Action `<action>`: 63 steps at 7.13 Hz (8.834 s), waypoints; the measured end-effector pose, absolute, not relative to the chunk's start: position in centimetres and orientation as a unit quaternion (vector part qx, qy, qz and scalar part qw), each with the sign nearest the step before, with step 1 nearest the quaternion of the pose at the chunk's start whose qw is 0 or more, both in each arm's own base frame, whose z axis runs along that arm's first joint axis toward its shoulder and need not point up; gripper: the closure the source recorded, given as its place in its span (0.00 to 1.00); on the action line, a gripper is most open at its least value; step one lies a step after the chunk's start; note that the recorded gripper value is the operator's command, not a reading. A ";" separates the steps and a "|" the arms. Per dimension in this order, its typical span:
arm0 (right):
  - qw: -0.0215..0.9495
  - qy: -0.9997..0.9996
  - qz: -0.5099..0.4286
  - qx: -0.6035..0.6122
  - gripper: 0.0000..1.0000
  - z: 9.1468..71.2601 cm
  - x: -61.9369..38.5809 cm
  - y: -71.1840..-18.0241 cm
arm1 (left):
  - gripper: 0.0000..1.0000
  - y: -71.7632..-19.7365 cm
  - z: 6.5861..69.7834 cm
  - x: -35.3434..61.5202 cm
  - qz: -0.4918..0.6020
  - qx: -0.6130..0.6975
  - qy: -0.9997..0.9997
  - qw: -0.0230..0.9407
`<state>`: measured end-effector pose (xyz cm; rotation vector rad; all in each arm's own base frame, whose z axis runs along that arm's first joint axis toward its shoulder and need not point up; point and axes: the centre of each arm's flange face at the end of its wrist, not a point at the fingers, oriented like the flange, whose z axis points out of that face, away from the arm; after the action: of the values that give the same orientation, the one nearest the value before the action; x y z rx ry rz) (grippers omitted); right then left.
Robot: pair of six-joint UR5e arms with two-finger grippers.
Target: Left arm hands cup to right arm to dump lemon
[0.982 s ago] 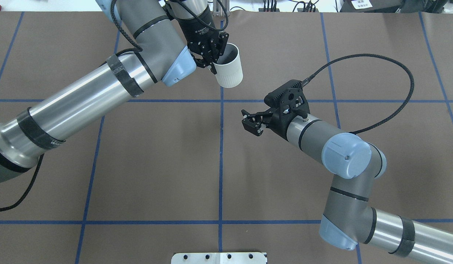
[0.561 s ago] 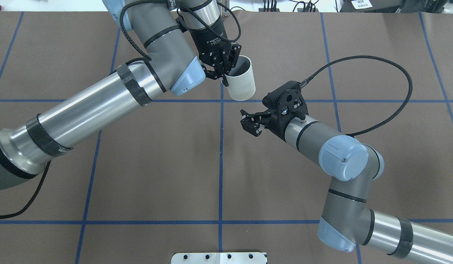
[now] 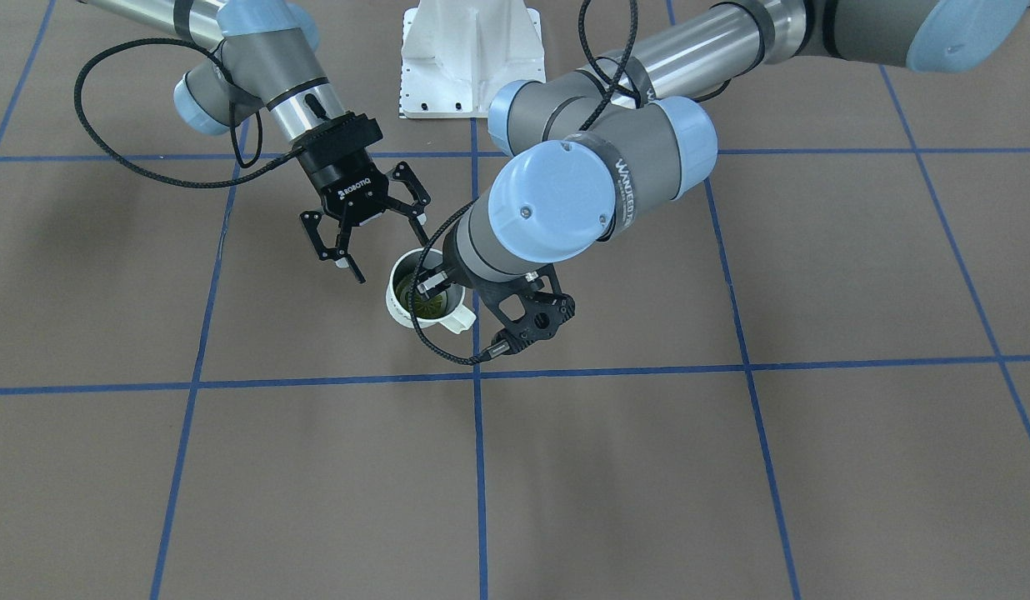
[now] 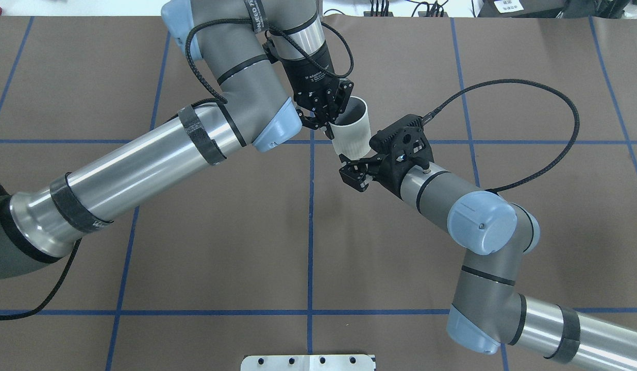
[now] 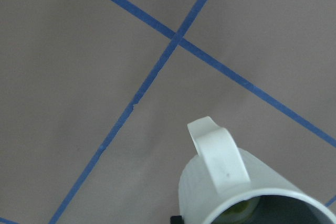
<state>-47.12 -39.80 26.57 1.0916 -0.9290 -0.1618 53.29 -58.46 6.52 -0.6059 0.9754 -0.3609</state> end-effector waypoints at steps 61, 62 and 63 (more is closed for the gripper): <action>0.263 -0.770 0.580 -0.029 0.88 74.6 3.3 -26.9 | 0.00 -63.1 0.3 42.4 -0.208 -0.190 0.516 0.809; 0.256 -0.772 0.581 -0.030 0.88 74.6 3.6 -26.6 | 0.00 -63.1 0.4 42.5 -0.208 -0.191 0.516 0.809; 0.246 -0.771 0.587 -0.032 0.87 74.8 4.2 -26.2 | 0.00 -63.1 0.3 42.5 -0.207 -0.191 0.516 0.809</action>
<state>4.16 -26.19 74.77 -0.0880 -2.1042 1.6007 42.52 -63.09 0.34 -0.4091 1.1035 -0.4433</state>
